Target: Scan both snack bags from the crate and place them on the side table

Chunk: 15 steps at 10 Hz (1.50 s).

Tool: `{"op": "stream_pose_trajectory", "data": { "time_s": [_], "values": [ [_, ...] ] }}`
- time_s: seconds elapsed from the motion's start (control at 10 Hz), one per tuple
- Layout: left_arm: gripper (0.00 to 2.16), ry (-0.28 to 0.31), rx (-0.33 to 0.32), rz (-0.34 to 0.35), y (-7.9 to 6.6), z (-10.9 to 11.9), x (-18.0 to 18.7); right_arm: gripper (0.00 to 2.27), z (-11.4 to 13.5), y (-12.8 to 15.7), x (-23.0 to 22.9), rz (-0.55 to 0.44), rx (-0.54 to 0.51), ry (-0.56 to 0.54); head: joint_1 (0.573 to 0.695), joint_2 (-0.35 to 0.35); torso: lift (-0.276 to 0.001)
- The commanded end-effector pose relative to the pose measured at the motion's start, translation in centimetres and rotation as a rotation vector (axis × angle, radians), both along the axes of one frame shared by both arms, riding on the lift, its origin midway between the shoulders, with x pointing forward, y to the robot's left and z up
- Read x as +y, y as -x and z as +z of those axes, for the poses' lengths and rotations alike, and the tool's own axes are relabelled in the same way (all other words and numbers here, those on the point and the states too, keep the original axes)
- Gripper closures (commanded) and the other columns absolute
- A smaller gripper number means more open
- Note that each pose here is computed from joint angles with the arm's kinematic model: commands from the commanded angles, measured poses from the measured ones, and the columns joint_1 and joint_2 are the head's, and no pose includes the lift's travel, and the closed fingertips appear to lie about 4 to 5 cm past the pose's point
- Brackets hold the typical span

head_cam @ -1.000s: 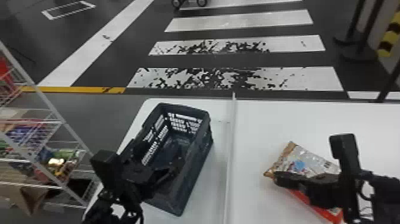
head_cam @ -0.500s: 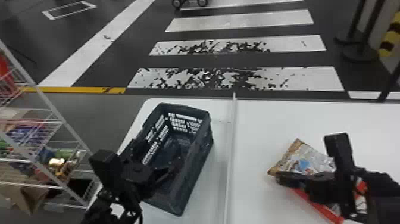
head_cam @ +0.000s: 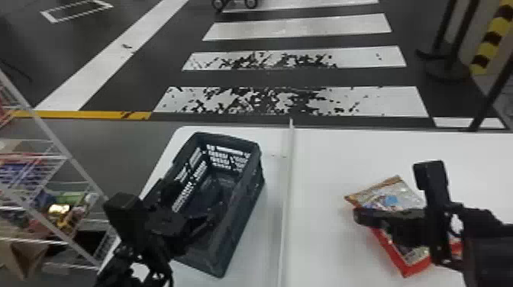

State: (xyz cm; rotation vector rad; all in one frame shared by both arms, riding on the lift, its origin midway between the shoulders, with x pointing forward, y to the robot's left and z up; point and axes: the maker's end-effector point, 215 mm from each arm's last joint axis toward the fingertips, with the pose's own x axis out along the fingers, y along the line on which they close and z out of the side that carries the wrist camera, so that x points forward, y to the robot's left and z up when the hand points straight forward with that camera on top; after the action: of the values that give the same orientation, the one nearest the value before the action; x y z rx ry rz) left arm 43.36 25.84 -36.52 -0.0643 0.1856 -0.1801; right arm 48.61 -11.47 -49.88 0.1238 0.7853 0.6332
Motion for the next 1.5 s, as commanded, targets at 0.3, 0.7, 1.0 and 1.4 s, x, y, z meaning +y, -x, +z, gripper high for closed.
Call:
{"op": "stream_pose_trajectory", "data": {
  "time_s": [0.3,0.7,1.0,1.4],
  "values": [
    [0.02,-0.004,0.004,-0.003,0.1,-0.2,0.1,2.24,-0.8,-1.5,-2.6,-0.038,-0.012,0.054,0.695,0.152,-0.098],
    [0.03,-0.004,0.006,-0.004,0.1,-0.3,0.1,2.24,-1.2,-2.5,-5.5,-0.09,-0.012,0.064,0.695,0.116,-0.098],
    [0.03,-0.004,0.008,-0.004,0.1,-0.4,0.1,2.24,-1.5,-2.7,-7.0,-0.117,-0.004,0.07,0.695,0.098,-0.098],
    [0.04,-0.004,0.008,-0.004,0.1,-0.4,0.1,2.24,-1.1,-3.4,-8.6,-0.149,-0.014,0.067,0.695,0.079,-0.098]
  ]
}}
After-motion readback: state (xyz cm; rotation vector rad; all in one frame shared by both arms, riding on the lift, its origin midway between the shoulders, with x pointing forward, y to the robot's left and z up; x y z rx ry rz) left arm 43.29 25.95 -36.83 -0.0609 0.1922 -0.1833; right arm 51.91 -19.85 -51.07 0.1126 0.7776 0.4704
